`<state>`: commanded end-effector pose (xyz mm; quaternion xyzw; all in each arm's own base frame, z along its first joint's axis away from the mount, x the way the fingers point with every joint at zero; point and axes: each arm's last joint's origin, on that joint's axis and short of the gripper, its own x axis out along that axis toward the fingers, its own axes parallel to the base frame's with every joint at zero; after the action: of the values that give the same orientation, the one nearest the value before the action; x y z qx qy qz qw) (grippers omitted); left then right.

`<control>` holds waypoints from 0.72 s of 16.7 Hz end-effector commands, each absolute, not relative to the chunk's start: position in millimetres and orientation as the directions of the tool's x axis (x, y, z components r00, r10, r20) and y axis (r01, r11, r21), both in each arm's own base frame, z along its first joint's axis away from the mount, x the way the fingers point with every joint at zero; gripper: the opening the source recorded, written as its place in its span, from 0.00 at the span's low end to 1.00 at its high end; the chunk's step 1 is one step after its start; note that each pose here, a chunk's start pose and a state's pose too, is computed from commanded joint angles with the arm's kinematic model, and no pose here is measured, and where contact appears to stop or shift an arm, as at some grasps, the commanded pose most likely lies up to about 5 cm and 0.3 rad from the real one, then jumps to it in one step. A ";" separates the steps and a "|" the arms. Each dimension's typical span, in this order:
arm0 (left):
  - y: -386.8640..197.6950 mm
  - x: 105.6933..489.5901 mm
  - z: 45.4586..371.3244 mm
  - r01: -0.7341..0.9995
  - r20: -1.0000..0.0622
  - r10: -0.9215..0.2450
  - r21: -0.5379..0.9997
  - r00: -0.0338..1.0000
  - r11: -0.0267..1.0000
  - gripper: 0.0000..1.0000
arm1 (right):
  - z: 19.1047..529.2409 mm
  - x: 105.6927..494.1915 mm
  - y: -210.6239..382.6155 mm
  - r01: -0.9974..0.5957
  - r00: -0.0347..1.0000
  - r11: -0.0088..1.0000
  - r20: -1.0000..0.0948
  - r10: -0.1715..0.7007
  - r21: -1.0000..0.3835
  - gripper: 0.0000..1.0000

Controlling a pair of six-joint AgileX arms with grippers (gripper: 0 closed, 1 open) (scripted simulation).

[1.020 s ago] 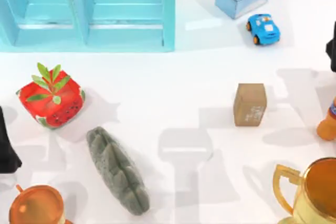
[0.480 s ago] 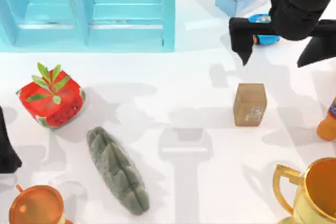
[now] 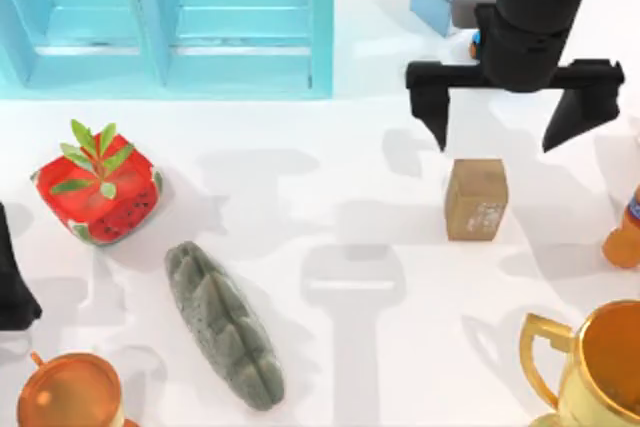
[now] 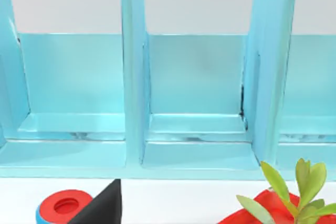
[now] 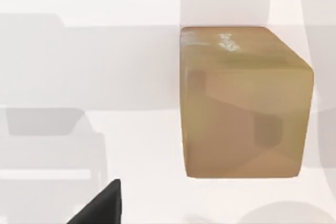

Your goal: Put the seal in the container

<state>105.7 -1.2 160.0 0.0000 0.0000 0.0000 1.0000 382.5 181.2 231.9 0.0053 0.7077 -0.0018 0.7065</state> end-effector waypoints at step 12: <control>-1.2 105.7 160.0 0.000 0.000 0.000 0.000 1.000 1.000 1.00 | 140.4 383.8 182.1 0.010 0.003 1.000 -1.000 0.007 0.007 1.00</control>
<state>105.7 -1.2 160.0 0.0000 0.0000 0.0000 1.0000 383.8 182.1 140.4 0.0060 0.7061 -0.0011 0.7081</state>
